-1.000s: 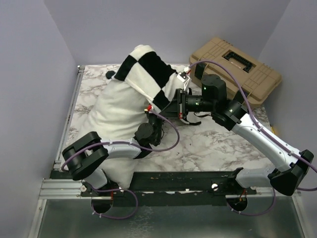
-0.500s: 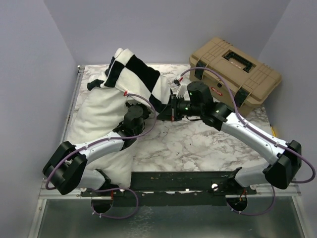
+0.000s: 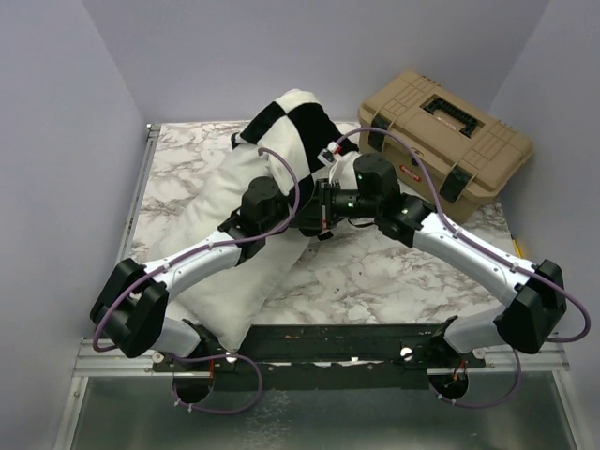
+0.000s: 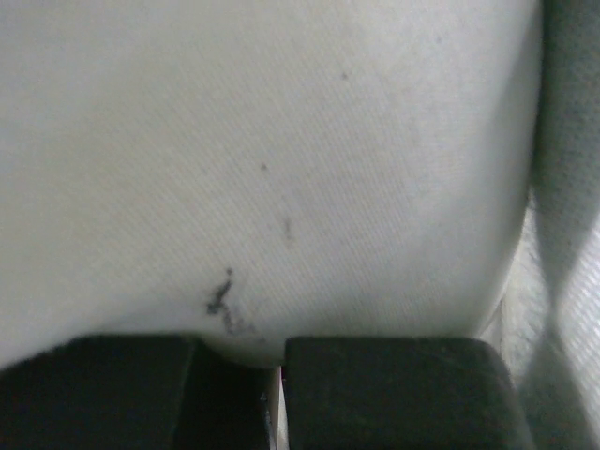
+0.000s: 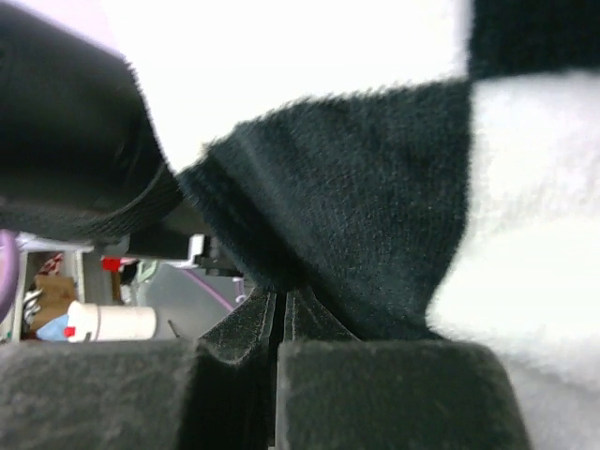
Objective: Put the pillow into the pillowcase
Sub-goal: Stuff the pillow into the pillowcase.
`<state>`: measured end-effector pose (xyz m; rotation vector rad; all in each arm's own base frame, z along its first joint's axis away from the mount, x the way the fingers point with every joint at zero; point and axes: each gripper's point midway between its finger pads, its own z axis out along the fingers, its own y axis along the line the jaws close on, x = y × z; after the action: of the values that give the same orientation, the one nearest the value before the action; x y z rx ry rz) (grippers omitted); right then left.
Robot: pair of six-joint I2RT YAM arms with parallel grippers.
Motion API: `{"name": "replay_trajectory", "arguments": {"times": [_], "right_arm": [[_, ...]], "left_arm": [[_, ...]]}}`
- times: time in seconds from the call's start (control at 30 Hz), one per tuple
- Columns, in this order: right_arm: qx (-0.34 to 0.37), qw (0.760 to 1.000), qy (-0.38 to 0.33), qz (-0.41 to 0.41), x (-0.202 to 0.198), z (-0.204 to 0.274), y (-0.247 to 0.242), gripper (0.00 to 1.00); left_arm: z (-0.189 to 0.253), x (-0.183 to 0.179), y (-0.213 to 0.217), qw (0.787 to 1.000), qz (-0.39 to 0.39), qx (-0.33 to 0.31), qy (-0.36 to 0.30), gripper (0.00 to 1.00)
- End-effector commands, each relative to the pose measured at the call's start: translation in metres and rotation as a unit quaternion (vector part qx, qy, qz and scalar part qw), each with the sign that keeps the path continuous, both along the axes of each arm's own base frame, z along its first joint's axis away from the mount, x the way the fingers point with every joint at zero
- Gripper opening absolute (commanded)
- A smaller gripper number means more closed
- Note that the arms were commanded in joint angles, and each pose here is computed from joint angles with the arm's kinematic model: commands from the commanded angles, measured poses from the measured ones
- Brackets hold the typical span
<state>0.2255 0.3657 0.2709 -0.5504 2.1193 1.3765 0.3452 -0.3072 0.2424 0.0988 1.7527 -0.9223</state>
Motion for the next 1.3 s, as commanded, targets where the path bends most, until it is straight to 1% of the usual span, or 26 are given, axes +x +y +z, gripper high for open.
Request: {"name": "replay_trajectory", "arguments": {"times": [0.0,0.1,0.2,0.27,0.3,0.37,0.43,0.5,0.57,0.6,0.63,0.67,0.7,0.73,0.77,0.8,0.83,0.87,0.9,1.0,1.1,1.27], "right_arm": [[0.054,0.993,0.032,0.1,-0.056,0.014,-0.003,0.0],[0.095,0.99,0.037,0.101,-0.062,0.025,-0.003,0.0],[0.14,0.979,0.069,0.131,-0.075,0.028,0.002,0.0],[0.143,0.973,0.083,0.16,-0.088,0.026,0.009,0.0],[0.125,0.976,0.083,0.16,-0.089,0.021,0.014,0.0],[0.043,0.986,0.098,0.128,-0.086,-0.01,0.023,0.0],[-0.045,0.988,0.114,0.088,-0.081,-0.048,0.018,0.0],[-0.11,0.986,0.122,0.036,-0.071,-0.08,0.005,0.0],[-0.162,0.98,0.111,-0.022,-0.057,-0.103,-0.012,0.02],[-0.193,0.975,0.099,-0.054,-0.048,-0.113,-0.023,0.07],[-0.219,0.969,0.088,-0.08,-0.04,-0.119,-0.033,0.15],[-0.24,0.962,0.078,-0.101,-0.034,-0.122,-0.042,0.28],[-0.254,0.959,0.063,-0.113,-0.028,-0.12,-0.047,0.44],[-0.265,0.956,0.051,-0.119,-0.024,-0.117,-0.052,0.58],[-0.265,0.955,0.037,-0.128,-0.019,-0.108,-0.053,0.69],[-0.26,0.956,0.02,-0.135,-0.013,-0.097,-0.053,0.77],[-0.252,0.958,0.005,-0.136,-0.009,-0.086,-0.051,0.82],[-0.247,0.958,-0.012,-0.143,-0.002,-0.075,-0.049,0.87],[-0.242,0.959,-0.029,-0.144,0.004,-0.065,-0.047,0.9],[-0.237,0.957,-0.07,-0.149,0.023,-0.041,-0.036,0.95],[-0.247,0.95,-0.106,-0.155,0.045,-0.023,-0.025,0.97],[-0.223,0.951,-0.164,-0.142,0.068,0.016,0.0,0.98]], "left_arm": [[0.135,-0.036,-0.02,0.968,-0.109,-0.182,-0.132,0.0],[0.115,-0.038,-0.024,0.97,-0.119,-0.186,-0.1,0.0],[0.091,-0.037,-0.027,0.972,-0.119,-0.193,-0.059,0.0],[0.076,-0.035,-0.021,0.975,-0.096,-0.196,-0.039,0.0],[0.068,-0.034,-0.015,0.977,-0.078,-0.194,-0.032,0.0],[0.052,-0.03,0.006,0.982,-0.024,-0.186,-0.025,0.0],[0.036,-0.027,0.031,0.986,0.038,-0.162,-0.014,0.0],[0.011,-0.027,0.052,0.99,0.089,-0.107,0.018,0.0],[-0.014,-0.029,0.073,0.989,0.132,-0.036,0.058,0.0],[-0.02,-0.032,0.081,0.988,0.14,-0.003,0.069,0.0],[-0.026,-0.036,0.087,0.986,0.142,0.029,0.08,0.0],[-0.03,-0.041,0.092,0.984,0.143,0.054,0.092,0.13],[-0.031,-0.046,0.097,0.982,0.143,0.074,0.103,0.32],[-0.031,-0.051,0.101,0.979,0.14,0.092,0.116,0.49],[-0.03,-0.057,0.103,0.977,0.134,0.108,0.128,0.61],[-0.031,-0.064,0.107,0.973,0.131,0.126,0.145,0.69],[-0.03,-0.07,0.112,0.968,0.13,0.141,0.16,0.94],[-0.032,-0.076,0.117,0.963,0.132,0.156,0.177,0.98],[-0.034,-0.084,0.123,0.957,0.132,0.172,0.195,0.99],[-0.035,-0.1,0.139,0.941,0.138,0.206,0.229,0.99],[-0.038,-0.112,0.156,0.926,0.153,0.237,0.252,0.99],[-0.058,-0.126,0.169,0.91,0.154,0.269,0.276,0.99]]}}
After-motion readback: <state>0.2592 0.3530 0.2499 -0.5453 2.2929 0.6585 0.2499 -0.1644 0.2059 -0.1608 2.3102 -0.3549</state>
